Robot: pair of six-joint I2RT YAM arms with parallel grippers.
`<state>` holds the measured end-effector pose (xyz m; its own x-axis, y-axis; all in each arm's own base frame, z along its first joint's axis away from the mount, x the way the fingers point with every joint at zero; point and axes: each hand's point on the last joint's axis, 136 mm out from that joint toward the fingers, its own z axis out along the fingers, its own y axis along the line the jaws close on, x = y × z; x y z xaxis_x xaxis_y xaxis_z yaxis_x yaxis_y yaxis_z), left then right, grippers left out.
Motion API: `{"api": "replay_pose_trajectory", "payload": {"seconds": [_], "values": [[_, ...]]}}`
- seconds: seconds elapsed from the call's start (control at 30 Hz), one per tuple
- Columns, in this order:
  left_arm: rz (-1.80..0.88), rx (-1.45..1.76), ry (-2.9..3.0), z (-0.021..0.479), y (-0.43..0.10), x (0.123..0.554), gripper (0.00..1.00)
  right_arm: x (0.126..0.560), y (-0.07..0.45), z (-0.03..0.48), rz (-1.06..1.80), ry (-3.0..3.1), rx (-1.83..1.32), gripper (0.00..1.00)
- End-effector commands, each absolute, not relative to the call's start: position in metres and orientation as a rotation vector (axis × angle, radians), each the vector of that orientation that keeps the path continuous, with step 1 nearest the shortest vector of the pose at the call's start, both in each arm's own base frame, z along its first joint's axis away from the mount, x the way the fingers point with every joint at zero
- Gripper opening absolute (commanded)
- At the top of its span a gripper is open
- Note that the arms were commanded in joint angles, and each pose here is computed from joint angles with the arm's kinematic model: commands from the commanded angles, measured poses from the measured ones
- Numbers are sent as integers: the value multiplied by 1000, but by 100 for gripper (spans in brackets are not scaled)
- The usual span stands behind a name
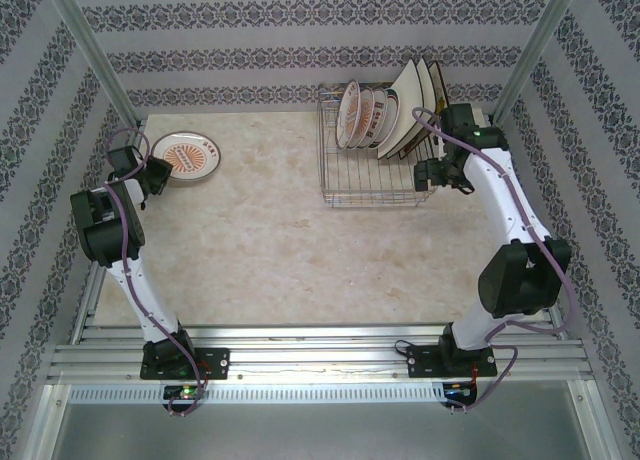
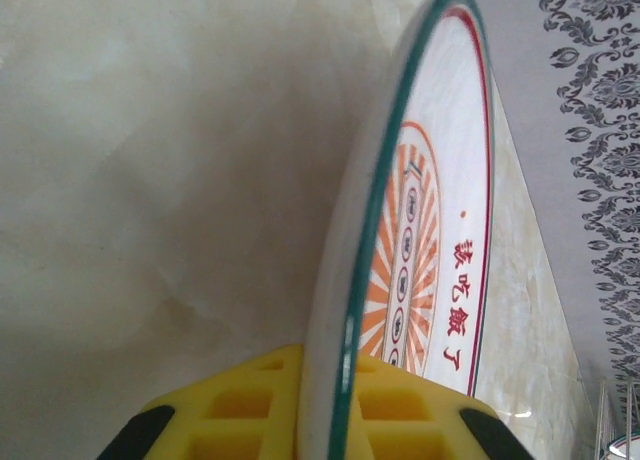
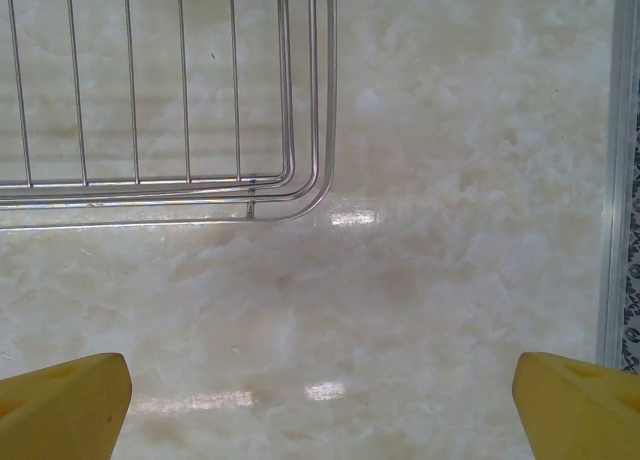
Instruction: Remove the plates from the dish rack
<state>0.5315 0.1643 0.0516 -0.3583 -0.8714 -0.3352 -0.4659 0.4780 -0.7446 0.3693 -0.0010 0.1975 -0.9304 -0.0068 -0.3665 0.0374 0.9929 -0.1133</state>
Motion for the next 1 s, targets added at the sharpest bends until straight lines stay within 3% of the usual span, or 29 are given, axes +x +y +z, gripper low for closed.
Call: {"api": "replay_pose_trajectory", "payload": {"seconds": [0.0,0.3,0.53,0.83,0.97], "values": [[-666,-1122,2064,41,166,519,23,364,-2,204,-191,2741,30,98],[-622,-1149,2142,40,165,506,52,361,-1,205,-169,2703,29,98],[-586,-1152,2177,39,165,498,64,362,-3,200,-186,2709,38,98],[-496,-1125,2240,42,169,487,69,362,-3,204,-179,2694,38,98],[-419,-1094,2267,53,173,479,81,360,-2,206,-169,2688,40,98]]}}
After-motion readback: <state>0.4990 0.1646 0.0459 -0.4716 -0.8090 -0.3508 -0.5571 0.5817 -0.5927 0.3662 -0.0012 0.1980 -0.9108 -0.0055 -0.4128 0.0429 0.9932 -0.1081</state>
